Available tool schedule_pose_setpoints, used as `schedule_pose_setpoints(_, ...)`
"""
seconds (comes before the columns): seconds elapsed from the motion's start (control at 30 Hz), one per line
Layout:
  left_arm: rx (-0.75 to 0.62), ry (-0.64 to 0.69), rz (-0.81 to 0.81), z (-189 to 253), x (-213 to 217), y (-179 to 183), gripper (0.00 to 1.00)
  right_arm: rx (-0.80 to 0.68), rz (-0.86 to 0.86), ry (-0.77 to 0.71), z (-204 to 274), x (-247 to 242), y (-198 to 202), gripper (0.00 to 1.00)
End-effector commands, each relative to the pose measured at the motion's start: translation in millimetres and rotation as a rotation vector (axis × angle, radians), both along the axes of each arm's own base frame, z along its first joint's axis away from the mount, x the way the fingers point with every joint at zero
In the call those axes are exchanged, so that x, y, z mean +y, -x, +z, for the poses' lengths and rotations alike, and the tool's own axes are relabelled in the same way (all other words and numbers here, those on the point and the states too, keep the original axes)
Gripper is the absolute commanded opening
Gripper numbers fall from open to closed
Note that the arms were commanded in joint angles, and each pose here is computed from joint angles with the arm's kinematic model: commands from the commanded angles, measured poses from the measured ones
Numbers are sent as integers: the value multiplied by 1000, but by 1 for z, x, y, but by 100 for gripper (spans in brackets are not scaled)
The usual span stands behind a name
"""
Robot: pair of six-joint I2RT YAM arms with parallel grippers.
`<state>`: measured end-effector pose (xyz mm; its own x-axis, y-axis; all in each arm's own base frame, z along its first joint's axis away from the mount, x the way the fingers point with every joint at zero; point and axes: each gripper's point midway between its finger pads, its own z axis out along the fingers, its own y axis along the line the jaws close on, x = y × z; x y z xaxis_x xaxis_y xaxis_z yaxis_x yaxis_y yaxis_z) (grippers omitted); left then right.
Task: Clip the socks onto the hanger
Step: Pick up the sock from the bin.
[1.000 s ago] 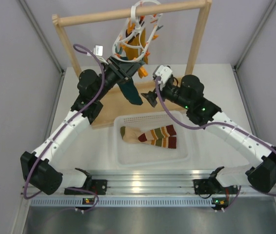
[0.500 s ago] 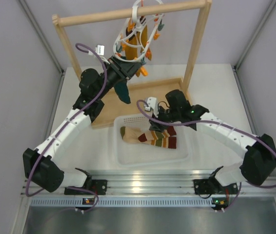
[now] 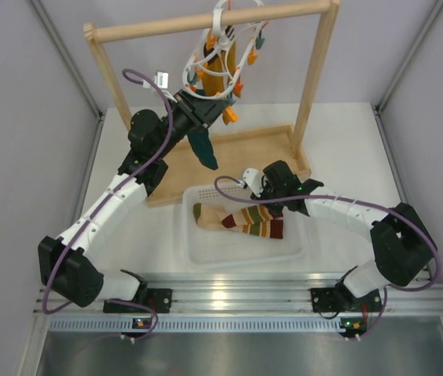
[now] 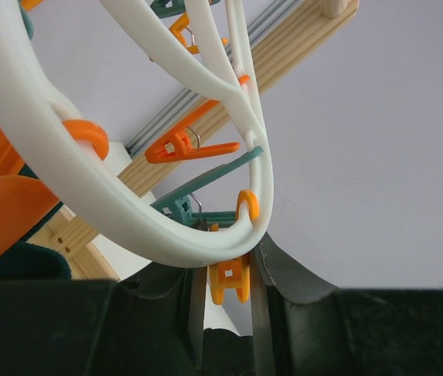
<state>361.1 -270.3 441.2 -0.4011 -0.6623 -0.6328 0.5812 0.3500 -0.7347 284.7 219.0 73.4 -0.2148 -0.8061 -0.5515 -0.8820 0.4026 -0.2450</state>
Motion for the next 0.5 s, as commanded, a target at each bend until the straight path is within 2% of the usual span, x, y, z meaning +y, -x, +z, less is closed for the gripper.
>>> schedule_pose_setpoints(0.0, -84, 22, -16, 23, -1, 4, 0, -73, -215, -46, 10, -6, -21, 24)
schedule_pose_setpoints(0.1, -82, 22, -17, 22, -1, 4, 0, -36, -359, -83, 9, -6, -18, 24)
schedule_pose_setpoints(0.3, -82, 20, -13, 22, 0, 3, 0, 18, -515, -113, 8, 0, -12, 25)
schedule_pose_setpoints(0.47, -81, 21, -12, 22, 1, 3, 0, 55, -657, -66, -12, -9, -4, 29)
